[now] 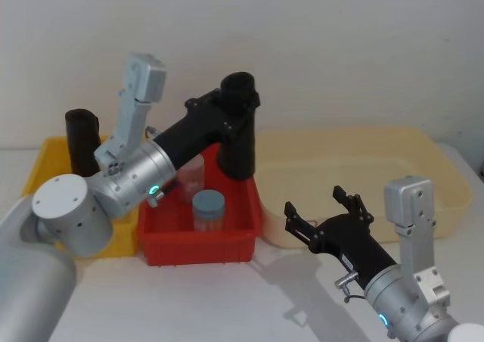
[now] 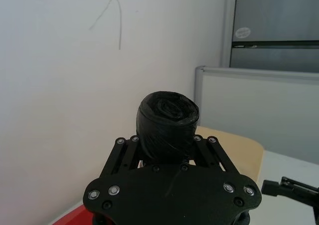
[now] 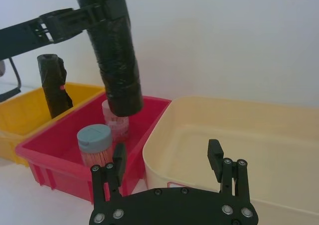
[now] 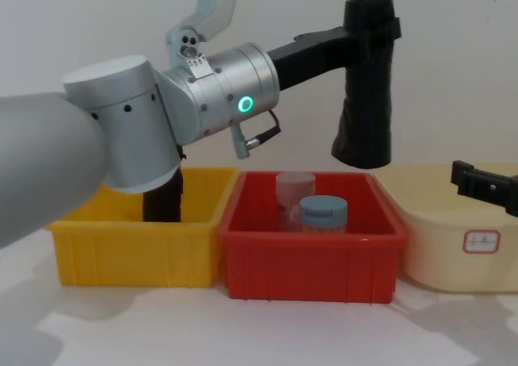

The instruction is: Pick up the garbage bag with the one hand and transfer it to the other hand.

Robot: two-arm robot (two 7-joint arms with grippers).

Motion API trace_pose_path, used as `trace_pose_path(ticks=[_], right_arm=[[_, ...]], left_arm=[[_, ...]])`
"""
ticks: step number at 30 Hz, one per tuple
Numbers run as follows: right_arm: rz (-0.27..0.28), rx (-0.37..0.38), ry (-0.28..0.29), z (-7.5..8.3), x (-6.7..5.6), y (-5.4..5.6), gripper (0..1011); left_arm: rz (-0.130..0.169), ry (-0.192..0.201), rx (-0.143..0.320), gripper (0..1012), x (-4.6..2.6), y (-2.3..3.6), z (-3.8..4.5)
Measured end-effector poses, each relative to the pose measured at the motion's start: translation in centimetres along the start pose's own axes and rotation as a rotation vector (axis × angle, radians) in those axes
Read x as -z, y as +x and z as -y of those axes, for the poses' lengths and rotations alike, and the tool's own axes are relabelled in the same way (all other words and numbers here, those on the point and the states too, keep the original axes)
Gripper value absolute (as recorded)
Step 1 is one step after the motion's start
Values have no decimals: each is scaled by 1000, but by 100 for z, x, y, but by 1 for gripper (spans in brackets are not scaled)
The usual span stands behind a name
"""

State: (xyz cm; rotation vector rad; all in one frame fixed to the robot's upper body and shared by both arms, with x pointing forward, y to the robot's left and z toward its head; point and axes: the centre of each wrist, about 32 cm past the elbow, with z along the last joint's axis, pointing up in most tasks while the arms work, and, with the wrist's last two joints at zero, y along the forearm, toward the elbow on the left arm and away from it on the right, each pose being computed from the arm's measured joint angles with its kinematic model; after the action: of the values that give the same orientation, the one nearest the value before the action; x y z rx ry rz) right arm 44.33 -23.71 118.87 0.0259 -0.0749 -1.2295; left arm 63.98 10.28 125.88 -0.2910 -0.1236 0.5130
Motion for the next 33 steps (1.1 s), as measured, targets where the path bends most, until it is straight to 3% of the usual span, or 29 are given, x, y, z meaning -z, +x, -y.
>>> trace_pose_path(ticks=[15,26,33], right_arm=[[0,0,0,0,0,0,1000],[1,0,2,1,1,-1,1000],[27,-12,32,-2,11,-19,1000]], left_arm=[[-43,-13,56,389,83,-126,191],[-57,-12,70,389,98,-177,235],[-61,-12,75,389,102,-194,249]])
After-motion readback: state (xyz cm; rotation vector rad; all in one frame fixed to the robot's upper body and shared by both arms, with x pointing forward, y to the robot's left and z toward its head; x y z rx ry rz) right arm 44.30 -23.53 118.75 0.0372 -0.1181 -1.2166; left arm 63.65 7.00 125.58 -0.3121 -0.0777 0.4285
